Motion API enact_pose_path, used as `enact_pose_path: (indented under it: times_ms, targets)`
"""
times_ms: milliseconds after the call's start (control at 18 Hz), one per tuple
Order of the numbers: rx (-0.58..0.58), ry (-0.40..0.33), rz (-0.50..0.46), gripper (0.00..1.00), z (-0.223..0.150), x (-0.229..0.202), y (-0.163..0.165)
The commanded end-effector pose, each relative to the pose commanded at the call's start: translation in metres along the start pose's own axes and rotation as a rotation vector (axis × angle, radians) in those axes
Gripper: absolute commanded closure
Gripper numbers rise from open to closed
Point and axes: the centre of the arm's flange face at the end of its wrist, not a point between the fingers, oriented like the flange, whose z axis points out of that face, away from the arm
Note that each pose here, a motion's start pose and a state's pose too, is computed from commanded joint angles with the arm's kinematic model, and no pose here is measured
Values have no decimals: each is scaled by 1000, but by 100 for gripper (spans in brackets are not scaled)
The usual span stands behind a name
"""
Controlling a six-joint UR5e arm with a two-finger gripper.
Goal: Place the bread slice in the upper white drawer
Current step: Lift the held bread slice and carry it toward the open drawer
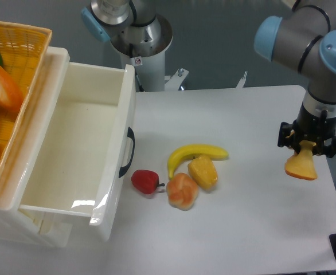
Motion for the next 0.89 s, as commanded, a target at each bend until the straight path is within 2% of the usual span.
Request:
enact_pose_path:
  times_ms: [444,500,667,889]
  targets:
    - [-13,0,20,99,-49,43,-21]
    - [-13,-2,2,100,-55,52,-28]
    - [-19,-7,32,100,-75,91,-50]
    - [18,-22,5,100,-110,150,-76]
